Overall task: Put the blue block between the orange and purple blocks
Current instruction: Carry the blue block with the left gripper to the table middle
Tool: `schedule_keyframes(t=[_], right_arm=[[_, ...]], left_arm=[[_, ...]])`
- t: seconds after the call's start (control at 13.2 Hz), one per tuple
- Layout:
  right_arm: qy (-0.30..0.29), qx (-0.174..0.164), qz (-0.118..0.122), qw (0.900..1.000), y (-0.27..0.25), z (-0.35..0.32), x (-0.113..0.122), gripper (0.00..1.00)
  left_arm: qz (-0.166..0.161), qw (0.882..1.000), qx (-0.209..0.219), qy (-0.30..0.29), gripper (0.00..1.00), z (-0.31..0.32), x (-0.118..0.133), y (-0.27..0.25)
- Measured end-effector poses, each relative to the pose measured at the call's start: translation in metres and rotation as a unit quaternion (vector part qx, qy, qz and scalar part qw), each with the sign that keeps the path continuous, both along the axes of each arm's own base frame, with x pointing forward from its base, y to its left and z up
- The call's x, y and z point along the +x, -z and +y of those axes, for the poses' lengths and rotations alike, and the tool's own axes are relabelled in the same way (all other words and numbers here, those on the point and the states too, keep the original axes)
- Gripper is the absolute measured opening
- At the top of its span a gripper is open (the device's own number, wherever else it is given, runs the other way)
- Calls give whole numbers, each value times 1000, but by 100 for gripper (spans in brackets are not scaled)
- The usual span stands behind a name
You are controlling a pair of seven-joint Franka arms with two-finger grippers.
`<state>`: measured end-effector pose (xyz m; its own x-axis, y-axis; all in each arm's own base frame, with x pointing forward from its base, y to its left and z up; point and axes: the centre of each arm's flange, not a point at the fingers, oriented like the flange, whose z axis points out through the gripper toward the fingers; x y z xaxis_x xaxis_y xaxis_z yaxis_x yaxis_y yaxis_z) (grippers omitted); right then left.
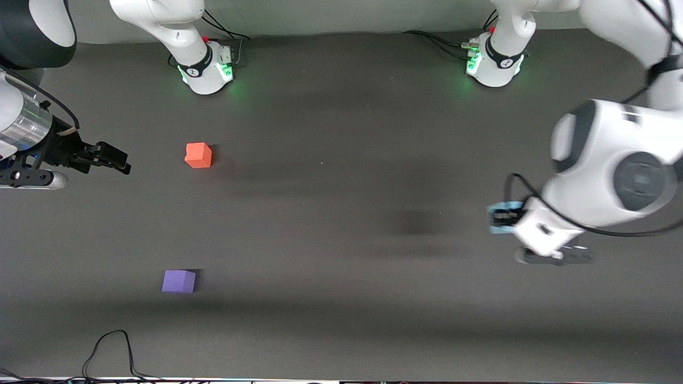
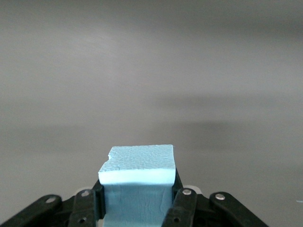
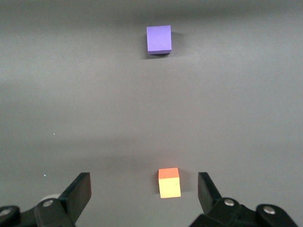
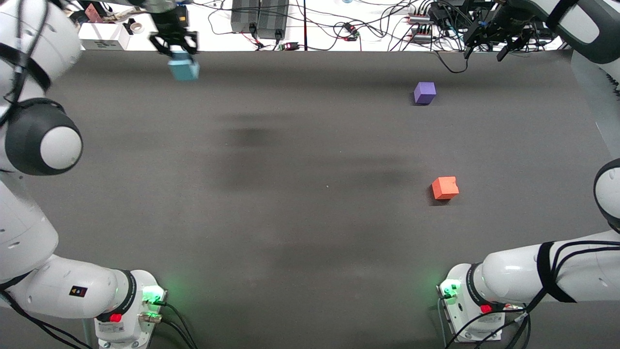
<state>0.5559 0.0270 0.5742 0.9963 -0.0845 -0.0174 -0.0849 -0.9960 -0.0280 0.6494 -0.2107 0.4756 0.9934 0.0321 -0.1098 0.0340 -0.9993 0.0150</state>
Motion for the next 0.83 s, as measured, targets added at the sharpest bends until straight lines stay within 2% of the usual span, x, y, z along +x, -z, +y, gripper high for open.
schedule_keyframes(t=[0.15,0.45,0.83], right_arm=[[0,0,0,1000,0,0,0,100],[0,0,0,1000,0,0,0,100],[0,0,0,1000,0,0,0,100]], left_arm=[[-3,1000,-2,-17,52,-75,-25,0],[-36,999,-18,-36,52,-222,-83,26],[-63,998,25,-11,52,-342,-161,131]])
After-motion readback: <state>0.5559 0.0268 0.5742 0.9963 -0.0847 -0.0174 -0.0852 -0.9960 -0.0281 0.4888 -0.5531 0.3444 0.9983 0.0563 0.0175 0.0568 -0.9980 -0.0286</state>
